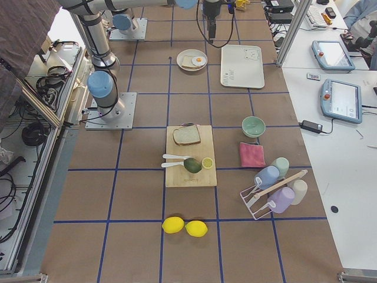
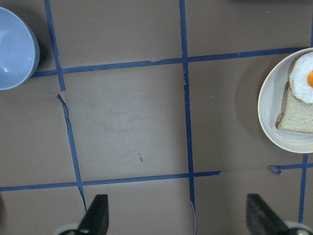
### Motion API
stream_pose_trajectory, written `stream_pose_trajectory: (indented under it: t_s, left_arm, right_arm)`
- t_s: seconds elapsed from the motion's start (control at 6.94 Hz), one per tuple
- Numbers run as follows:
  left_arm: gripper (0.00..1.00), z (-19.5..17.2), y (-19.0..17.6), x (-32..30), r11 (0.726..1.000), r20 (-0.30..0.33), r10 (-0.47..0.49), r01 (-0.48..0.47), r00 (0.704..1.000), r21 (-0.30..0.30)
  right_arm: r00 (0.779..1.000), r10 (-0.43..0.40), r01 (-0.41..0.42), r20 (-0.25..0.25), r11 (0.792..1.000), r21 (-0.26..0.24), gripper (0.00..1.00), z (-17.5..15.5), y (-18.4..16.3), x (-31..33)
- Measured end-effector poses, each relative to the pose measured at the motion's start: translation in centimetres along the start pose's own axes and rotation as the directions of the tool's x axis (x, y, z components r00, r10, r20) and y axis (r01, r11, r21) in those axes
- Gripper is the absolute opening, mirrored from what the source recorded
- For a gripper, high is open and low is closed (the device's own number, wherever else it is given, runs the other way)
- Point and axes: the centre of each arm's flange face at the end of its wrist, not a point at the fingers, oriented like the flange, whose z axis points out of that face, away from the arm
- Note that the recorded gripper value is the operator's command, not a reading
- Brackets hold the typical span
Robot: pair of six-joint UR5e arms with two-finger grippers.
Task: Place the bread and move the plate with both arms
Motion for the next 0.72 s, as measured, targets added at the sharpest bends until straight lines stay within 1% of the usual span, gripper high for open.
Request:
stream_pose_trajectory:
  t_s: [0.43,0.72]
  left_arm:
    - [1.0,0.14,-0.01,0.01,1.0,-0.001,0.0,0.0,1.0,-0.003]
    - [1.0,0.18,-0.05,0.0,1.0,-0.001,0.0,0.0,1.0,-0.004]
  right_arm:
    - [1.0,-0.001,0.001,0.001,1.0,-0.003,1.0,0.17,-0.02,-0.01]
    - [1.0,-0.003,0.003,-0.012,1.0,-0.002,1.0,0.12,0.0,0.14]
